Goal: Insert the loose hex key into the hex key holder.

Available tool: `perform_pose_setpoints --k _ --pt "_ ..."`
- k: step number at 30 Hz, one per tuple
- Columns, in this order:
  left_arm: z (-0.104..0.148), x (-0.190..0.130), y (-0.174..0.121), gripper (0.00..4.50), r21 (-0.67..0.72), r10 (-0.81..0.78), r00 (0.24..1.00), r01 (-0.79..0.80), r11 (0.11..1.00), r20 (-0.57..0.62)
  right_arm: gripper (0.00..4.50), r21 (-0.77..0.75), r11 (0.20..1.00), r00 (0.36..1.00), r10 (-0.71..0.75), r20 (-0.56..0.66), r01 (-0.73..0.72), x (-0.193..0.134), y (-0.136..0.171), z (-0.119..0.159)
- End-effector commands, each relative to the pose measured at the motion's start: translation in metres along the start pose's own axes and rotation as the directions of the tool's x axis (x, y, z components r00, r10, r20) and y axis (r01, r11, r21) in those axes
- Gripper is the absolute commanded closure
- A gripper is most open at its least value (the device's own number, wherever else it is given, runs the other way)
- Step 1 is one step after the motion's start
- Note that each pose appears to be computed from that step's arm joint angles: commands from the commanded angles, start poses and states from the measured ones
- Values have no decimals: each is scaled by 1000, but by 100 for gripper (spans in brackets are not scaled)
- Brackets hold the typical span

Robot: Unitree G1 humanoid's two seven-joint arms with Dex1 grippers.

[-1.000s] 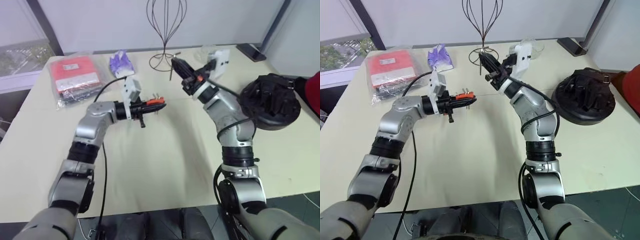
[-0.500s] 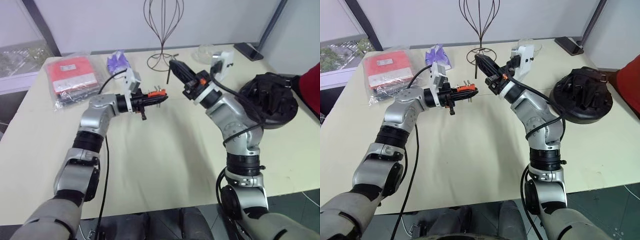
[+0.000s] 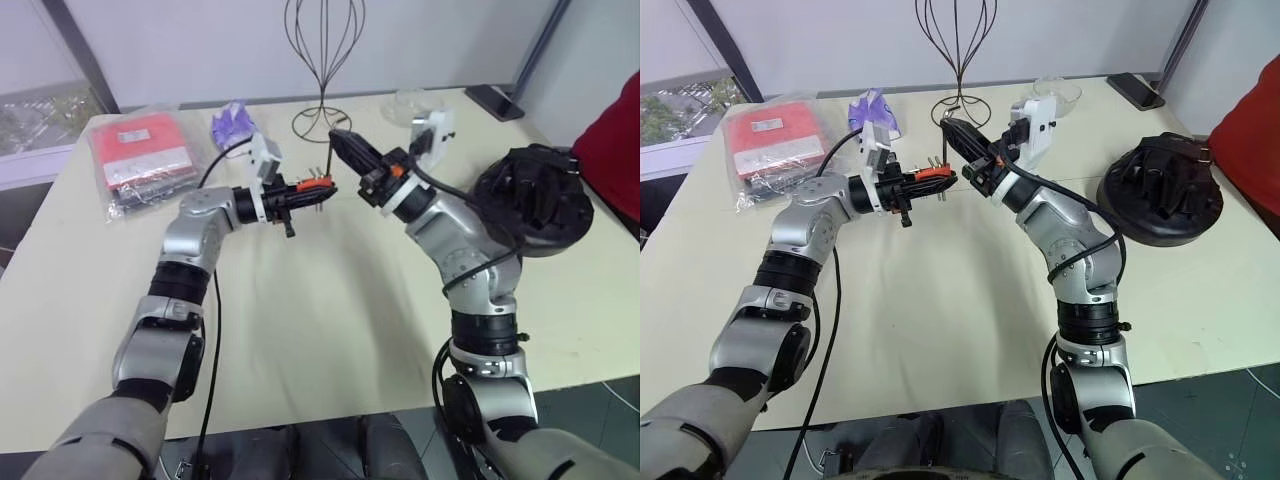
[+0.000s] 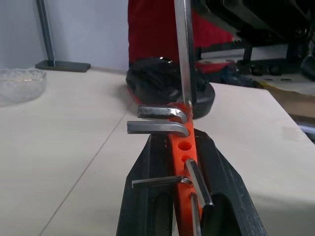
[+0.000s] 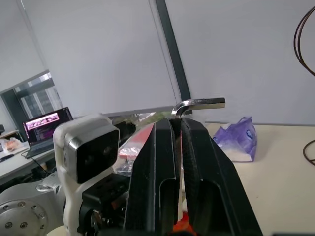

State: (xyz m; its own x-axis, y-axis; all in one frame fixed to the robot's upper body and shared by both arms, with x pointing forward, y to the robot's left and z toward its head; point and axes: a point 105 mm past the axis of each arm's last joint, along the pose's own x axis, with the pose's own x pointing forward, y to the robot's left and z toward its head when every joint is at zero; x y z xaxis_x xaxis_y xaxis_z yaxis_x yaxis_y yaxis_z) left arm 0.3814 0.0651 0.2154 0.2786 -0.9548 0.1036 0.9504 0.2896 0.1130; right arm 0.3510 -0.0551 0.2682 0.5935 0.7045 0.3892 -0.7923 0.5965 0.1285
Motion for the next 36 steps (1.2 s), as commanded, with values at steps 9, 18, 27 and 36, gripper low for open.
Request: perform_pose_setpoints --k 9,18,27,36 --pt "20 4 -8 450 83 -41 999 38 996 36 443 -25 999 999 28 16 -27 0 6 2" --pt "12 -1 -8 450 75 -32 999 31 997 13 443 -36 999 1000 11 30 -10 0 -1 6" --pt "7 4 -11 450 72 -38 999 37 997 6 443 -36 999 998 31 56 -29 4 5 13" --pt "9 9 -14 450 75 -56 998 54 996 15 443 -27 999 998 33 55 -32 4 7 11"
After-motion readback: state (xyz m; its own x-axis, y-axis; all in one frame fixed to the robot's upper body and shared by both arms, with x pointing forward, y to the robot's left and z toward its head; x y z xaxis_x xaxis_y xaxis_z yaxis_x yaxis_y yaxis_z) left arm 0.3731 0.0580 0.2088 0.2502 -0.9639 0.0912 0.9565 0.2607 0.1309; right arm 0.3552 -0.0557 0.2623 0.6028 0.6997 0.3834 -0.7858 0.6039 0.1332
